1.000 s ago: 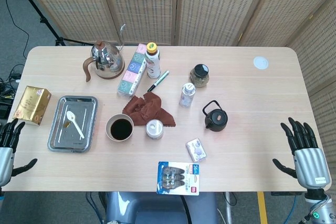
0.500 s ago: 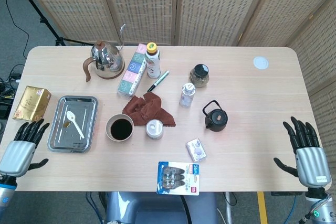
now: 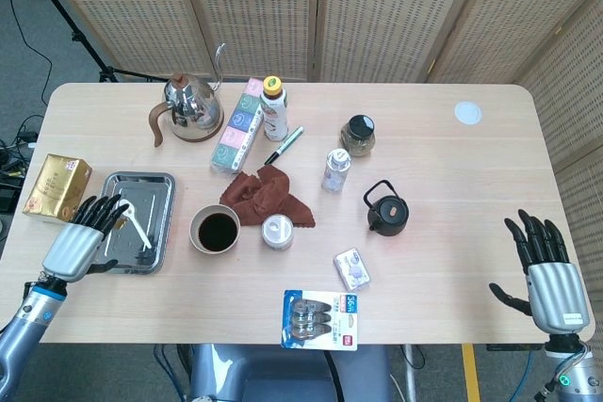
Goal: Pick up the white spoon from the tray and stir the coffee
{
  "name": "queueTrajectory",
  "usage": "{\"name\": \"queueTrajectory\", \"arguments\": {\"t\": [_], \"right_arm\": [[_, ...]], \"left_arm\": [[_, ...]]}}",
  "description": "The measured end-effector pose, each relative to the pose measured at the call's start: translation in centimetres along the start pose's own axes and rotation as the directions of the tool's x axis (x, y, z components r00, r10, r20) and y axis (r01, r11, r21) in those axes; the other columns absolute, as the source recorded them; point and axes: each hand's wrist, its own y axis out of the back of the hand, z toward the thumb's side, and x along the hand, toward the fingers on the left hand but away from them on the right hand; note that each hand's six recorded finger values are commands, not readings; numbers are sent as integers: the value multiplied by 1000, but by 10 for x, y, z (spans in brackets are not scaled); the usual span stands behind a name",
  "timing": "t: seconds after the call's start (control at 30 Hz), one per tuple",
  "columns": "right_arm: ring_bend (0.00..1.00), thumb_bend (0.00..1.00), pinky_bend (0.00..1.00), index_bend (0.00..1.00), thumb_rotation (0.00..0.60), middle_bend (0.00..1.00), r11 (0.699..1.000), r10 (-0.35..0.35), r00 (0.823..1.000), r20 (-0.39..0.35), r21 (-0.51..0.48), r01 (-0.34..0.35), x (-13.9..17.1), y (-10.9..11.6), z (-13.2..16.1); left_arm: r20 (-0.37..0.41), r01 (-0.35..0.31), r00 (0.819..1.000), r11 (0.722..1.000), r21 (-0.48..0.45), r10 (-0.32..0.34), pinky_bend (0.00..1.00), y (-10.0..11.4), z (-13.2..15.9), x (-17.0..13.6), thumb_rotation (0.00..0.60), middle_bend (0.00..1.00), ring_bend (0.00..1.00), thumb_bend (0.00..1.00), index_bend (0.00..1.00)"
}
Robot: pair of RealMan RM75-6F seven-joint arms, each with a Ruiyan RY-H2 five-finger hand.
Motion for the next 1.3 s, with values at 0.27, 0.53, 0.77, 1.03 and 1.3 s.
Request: {"name": "queueTrajectory", "arguments": {"t": [0.27,0.53,0.77,1.03,1.3], "right_arm": [[0,0,0,0,600,0,1000,5,1000,11,-11,-5,-1,1,-3],[0,0,0,0,600,0,1000,12,1000,20,-14,-11,-2,0,-6],[0,0,0,0,600,0,1000,19,999,28,-11,-19,-3,-2,-8],[0,0,0,0,600,0,1000,22,999,30,-16,-21,-3,-2,-8],[0,0,0,0,600,0,999,31,999,30,-19,-31,-2,-4,-8]], "left_arm": [[2,21,1000,1000,7,-21,0,-18,14,20,600,0,0,0,104],[-18,34,999,999,20,-34,0,-29,12,33,600,0,0,0,104],[18,55,998,998,15,-56,0,-42,25,38,600,0,0,0,104],[31,53,998,999,14,-53,0,-44,33,42,600,0,0,0,104],[8,53,999,998,32,-53,0,-44,27,45,600,0,0,0,104]]}}
